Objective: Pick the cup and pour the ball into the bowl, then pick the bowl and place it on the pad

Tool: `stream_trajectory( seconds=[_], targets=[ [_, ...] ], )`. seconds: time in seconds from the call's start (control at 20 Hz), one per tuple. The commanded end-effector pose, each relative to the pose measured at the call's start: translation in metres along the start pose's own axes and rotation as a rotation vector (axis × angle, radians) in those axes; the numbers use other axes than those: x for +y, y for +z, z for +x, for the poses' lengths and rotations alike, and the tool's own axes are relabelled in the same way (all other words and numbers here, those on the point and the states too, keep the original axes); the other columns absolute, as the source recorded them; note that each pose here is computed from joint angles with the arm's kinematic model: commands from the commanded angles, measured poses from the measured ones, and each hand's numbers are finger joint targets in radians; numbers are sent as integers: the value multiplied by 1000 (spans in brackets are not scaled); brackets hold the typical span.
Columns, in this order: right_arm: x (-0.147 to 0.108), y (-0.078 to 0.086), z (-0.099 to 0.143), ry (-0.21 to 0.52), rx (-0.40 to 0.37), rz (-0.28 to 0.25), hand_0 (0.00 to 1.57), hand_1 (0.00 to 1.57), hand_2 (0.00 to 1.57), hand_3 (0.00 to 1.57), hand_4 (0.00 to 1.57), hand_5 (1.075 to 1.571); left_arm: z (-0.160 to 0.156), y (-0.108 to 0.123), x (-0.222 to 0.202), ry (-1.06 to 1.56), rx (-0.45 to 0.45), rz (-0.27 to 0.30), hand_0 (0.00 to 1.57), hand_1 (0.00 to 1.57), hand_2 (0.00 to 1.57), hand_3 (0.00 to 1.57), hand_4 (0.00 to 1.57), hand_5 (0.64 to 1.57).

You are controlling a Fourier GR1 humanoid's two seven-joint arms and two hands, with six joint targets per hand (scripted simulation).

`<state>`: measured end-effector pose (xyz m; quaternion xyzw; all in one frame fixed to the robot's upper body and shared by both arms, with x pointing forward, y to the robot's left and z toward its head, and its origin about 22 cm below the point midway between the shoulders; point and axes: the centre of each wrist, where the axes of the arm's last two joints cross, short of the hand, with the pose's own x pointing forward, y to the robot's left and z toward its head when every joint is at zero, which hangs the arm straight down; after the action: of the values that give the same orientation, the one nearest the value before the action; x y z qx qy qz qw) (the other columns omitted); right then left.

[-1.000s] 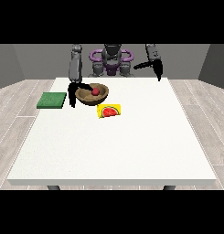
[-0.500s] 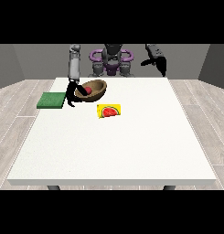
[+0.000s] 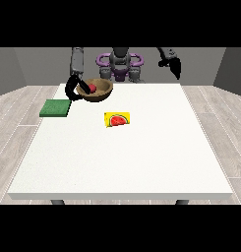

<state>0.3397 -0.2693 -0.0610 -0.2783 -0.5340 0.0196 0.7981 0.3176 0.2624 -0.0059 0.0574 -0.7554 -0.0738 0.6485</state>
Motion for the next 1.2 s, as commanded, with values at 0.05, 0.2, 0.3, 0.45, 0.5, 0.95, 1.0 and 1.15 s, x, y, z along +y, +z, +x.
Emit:
stream_trajectory(
  seconds=[0.05,0.2,0.3,0.45,0.5,0.95,1.0,1.15],
  targets=[
    [8,-1,43,90,91,101,1571,1571,1571,891,807,1567,-37,28,17,-19,189,90,0,0,0,0,1005,1404],
    [-31,-13,48,11,91,82,1571,1571,1571,716,799,1569,-22,18,53,-19,105,113,0,0,0,0,997,1410],
    [-65,-20,37,-2,134,54,1571,1571,1571,750,787,1570,-30,36,38,-2,125,74,0,0,0,0,997,1414],
    [-91,-32,76,-73,44,-25,1571,1571,1571,750,787,1570,-1,4,17,14,31,46,0,0,0,0,1024,1431],
    [-87,-30,66,-83,8,-19,1571,1571,1571,750,787,1570,-7,10,40,-5,-50,44,0,0,0,0,1029,1430],
    [-197,-34,27,-104,-52,-133,1571,1571,1571,0,884,1571,47,1,157,32,-169,156,0,0,0,0,1319,1562],
    [-193,-35,26,-93,-52,-149,1571,1571,1571,0,865,1571,60,-3,171,22,-192,170,0,0,0,0,1310,1567],
    [-210,-35,41,-111,-155,-153,1571,1571,1571,0,820,1570,62,14,221,58,-251,226,0,0,0,0,1280,1571]
  ],
)
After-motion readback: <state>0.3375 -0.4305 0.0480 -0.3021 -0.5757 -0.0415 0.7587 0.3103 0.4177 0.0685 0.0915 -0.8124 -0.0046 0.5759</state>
